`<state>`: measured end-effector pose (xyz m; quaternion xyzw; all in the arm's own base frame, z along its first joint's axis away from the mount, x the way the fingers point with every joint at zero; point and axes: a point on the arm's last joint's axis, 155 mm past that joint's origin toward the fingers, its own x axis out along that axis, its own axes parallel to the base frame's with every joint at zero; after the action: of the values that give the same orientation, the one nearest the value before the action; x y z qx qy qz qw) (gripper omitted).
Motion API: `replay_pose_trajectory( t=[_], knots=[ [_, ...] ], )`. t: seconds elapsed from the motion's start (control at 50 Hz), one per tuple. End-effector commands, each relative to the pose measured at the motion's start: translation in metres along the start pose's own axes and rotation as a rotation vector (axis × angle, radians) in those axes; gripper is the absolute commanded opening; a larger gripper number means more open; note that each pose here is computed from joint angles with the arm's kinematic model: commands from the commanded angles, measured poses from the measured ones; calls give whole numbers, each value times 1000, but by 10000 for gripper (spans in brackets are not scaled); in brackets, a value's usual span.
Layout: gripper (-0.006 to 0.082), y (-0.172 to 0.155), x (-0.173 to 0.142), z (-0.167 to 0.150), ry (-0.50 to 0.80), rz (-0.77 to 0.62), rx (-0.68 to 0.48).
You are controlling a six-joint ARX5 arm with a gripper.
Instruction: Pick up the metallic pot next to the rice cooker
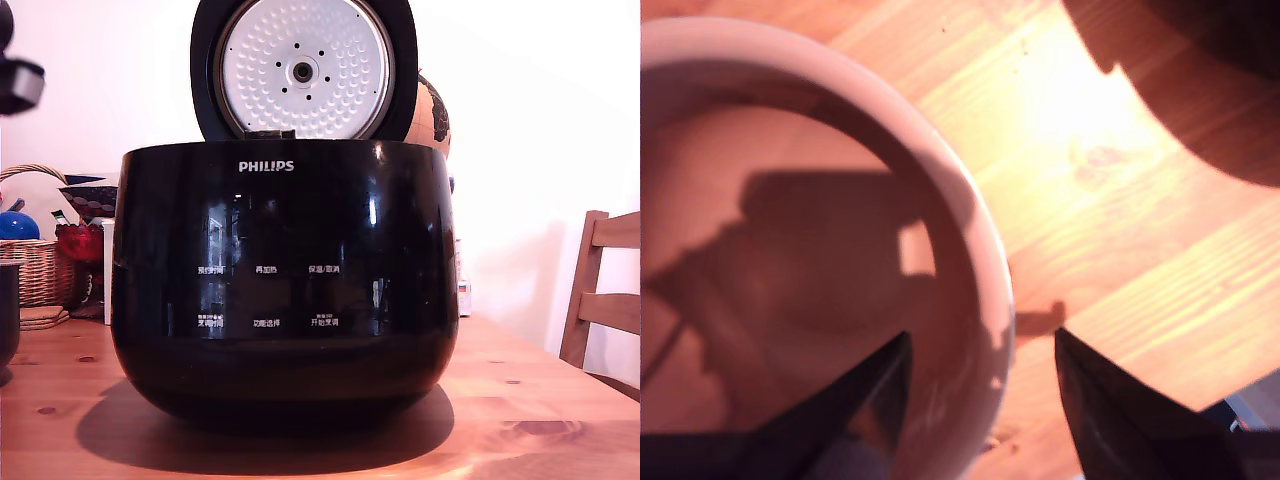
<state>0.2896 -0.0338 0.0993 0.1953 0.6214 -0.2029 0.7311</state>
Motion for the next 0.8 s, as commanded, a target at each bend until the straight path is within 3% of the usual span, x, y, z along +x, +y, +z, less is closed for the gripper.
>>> replay_pose_trajectory(
  t=[0.0, 0.42, 0.5, 0.68, 0.78],
  knots=[
    [412, -3, 18, -8, 49, -29, -6],
    [383, 2, 40, -8, 96, -45, -15],
    [300, 1, 39, -9, 101, -47, -16],
    [25, -1, 39, -13, 115, -57, -16],
    [-24, -4, 38, -14, 119, -70, -16]
  ],
)
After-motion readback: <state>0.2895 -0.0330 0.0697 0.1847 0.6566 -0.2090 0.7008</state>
